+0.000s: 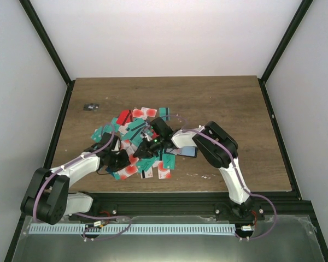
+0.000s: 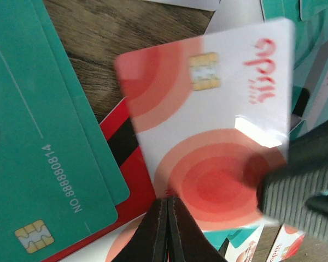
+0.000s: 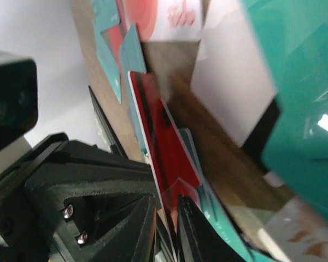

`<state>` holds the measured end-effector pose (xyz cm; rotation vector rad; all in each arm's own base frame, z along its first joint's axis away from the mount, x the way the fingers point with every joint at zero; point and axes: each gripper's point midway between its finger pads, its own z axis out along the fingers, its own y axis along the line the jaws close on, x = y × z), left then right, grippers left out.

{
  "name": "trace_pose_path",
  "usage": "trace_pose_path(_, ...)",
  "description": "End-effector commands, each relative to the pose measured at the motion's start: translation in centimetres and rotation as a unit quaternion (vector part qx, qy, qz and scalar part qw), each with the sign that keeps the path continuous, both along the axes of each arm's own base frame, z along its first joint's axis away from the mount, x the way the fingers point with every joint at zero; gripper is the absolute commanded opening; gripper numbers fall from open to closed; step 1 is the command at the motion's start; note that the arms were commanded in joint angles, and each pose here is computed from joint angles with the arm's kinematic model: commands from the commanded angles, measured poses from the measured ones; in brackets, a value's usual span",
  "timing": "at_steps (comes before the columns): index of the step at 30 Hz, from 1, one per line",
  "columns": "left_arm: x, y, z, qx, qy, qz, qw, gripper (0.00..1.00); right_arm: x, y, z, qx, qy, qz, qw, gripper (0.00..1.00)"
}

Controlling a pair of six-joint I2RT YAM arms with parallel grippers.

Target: Put the credit cards into the card holder

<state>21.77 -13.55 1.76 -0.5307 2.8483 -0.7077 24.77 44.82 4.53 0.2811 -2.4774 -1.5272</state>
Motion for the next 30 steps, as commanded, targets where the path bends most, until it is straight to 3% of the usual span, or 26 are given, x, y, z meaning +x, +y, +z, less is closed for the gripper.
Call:
trace_pose_path(1, -3.4, 1.4, -2.6, 0.034, 0.063, 0.007, 0.997, 0.04, -2.8, 0.6, 0.2, 0.027, 0.003, 0.058, 0.998, 0.14)
trace_pose_path(6, -3.3, 1.4, -2.3, 0.029, 0.055, 0.012, 0.998, 0.04, -2.9, 0.2, -0.7, 0.010, -0.006, 0.061, 0.998, 0.14)
trace_pose_path(12, -2.7, 1.1, -1.1, 0.019, 0.036, 0.012, 0.999, 0.04, -1.8, 0.5, -0.3, -0.005, -0.030, 0.051, 0.998, 0.01)
trace_pose_path(19, 1.6, 0.6, 6.9, 0.019, -0.076, -0.001, 0.997, 0.05, 0.8, -0.9, 4.7, 0.003, -0.094, 0.031, 0.995, 0.01)
trace_pose_path(24, 4.5, -0.4, 13.5, 0.007, -0.167, -0.029, 0.985, 0.19, 3.9, -4.6, 9.9, 0.017, -0.136, -0.017, 0.990, 0.01)
trace_pose_path(30, 7.8, -4.3, 20.2, -0.065, -0.266, -0.103, 0.956, 0.40, 6.4, -11.1, 14.4, 0.044, -0.170, -0.082, 0.981, 0.01)
